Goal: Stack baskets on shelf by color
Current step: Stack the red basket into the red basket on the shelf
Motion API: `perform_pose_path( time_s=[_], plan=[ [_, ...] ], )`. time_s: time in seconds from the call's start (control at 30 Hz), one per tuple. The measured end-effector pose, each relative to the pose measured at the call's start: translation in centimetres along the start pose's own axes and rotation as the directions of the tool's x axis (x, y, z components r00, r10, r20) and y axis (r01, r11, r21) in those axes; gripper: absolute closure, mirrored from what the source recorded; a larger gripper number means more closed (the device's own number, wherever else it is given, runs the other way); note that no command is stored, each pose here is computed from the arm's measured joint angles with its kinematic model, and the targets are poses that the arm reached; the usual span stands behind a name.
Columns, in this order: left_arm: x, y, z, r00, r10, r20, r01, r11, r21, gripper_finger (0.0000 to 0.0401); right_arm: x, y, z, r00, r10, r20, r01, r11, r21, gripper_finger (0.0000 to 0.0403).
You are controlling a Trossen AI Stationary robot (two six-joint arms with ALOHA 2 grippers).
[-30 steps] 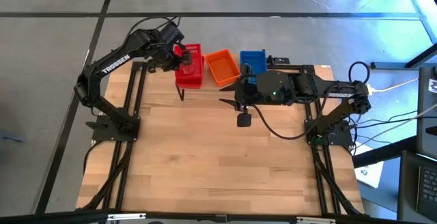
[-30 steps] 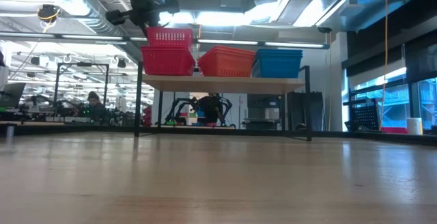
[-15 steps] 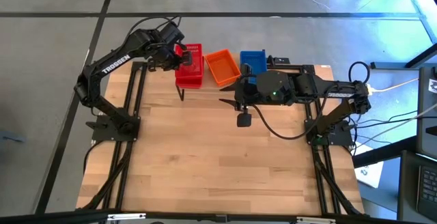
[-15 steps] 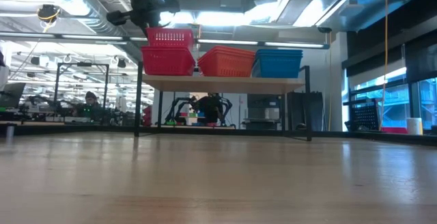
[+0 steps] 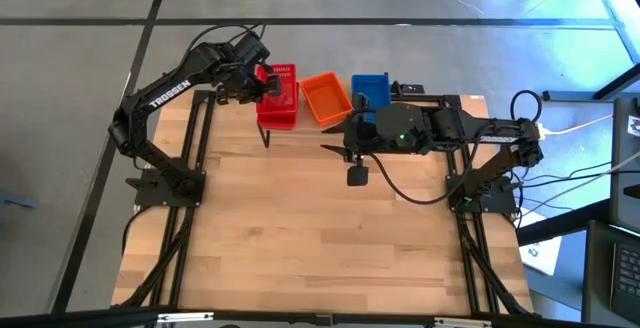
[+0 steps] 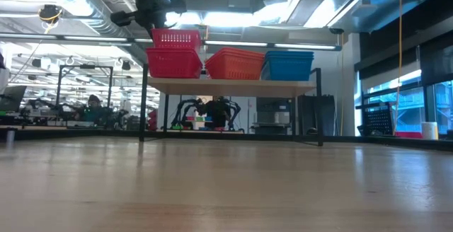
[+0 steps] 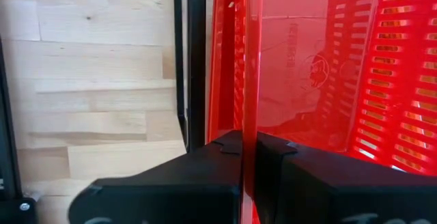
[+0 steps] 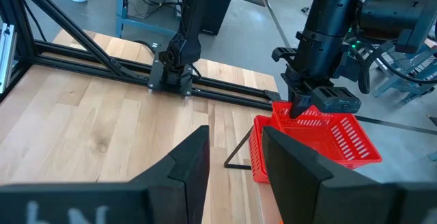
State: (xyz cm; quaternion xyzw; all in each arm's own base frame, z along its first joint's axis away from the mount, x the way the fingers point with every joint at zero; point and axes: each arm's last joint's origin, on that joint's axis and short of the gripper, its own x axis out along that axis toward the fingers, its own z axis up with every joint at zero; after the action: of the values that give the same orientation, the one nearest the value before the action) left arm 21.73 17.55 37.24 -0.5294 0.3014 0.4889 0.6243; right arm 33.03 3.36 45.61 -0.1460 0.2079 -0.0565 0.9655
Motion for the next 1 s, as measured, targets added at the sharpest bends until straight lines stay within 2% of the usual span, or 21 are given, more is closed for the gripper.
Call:
perform_pose_path(
  time_s=[0.47,0.7,1.0],
  plan=[
    [0.00,-0.11,-0.18,1.000,-0.001,-0.003,0.001,1.000,0.009,0.0401,0.00,0.00,0.00,1.000,0.000,0.000,0.000,1.000,0.000,0.0266],
    [0.00,-0.11,-0.18,1.000,-0.001,-0.003,0.001,0.998,0.059,0.0401,0.00,0.00,0.00,1.000,0.000,0.000,0.000,1.000,0.000,0.0266],
    [0.00,-0.07,-0.35,0.999,-0.012,-0.043,0.015,0.998,0.058,0.0401,0.00,0.00,0.00,1.000,0.000,0.000,0.000,1.000,0.000,0.0266]
  ],
)
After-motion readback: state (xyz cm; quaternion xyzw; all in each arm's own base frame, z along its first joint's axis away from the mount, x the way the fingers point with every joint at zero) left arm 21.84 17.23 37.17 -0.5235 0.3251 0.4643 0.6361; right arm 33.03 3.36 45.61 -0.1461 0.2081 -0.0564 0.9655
